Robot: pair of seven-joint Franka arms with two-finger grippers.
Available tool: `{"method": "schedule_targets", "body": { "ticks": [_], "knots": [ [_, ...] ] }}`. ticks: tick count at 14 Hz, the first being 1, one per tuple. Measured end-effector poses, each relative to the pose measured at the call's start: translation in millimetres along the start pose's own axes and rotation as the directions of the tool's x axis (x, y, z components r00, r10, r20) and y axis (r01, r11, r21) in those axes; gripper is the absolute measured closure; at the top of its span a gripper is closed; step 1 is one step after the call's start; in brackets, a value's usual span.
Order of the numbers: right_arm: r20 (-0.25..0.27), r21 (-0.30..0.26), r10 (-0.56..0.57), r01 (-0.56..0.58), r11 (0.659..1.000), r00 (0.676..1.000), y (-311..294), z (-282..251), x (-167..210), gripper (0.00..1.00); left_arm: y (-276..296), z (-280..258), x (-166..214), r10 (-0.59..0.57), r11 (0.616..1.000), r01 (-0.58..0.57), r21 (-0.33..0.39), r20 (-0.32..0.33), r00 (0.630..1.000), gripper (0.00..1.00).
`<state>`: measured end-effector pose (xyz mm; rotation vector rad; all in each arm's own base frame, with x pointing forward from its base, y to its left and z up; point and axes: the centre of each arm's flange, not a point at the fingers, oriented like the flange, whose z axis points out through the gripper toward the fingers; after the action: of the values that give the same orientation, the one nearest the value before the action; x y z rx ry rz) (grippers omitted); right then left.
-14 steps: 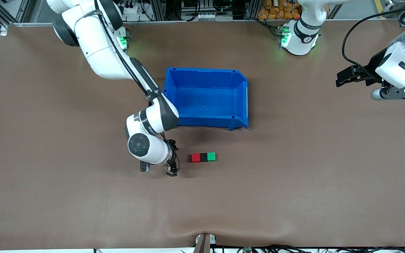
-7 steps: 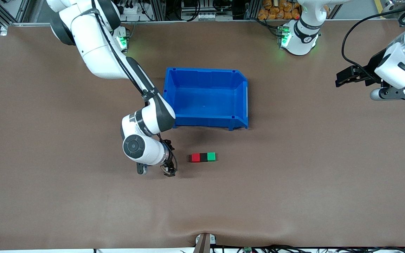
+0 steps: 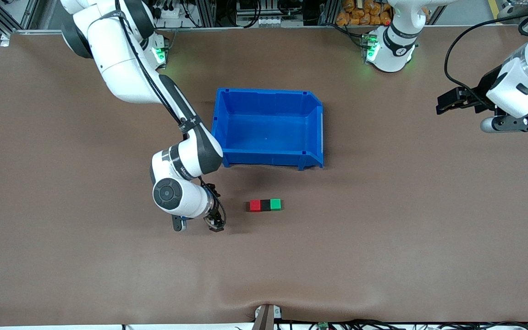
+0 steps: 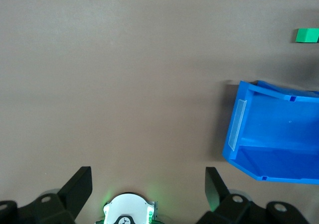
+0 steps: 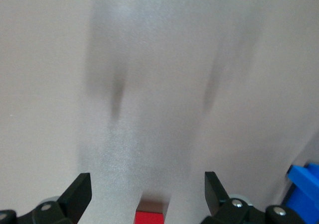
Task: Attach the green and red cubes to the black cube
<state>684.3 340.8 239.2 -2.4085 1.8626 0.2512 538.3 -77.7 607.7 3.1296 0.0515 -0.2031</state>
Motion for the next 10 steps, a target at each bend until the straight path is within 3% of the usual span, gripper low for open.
{"method": "schedule_targets", "body": {
  "ticks": [3,10],
  "knots": [
    [-0.022,-0.03,-0.067,0.066,0.997,0.998,3,-10,5,0.0,-1,1,1,-0.001,1.0,0.001,0.0,0.002,1.0,0.0],
    [-0.018,-0.035,-0.157,0.157,0.987,0.987,0,-37,32,0.0,-1,3,2,-0.002,1.0,0.002,0.0,0.006,1.0,0.0]
  ]
}}
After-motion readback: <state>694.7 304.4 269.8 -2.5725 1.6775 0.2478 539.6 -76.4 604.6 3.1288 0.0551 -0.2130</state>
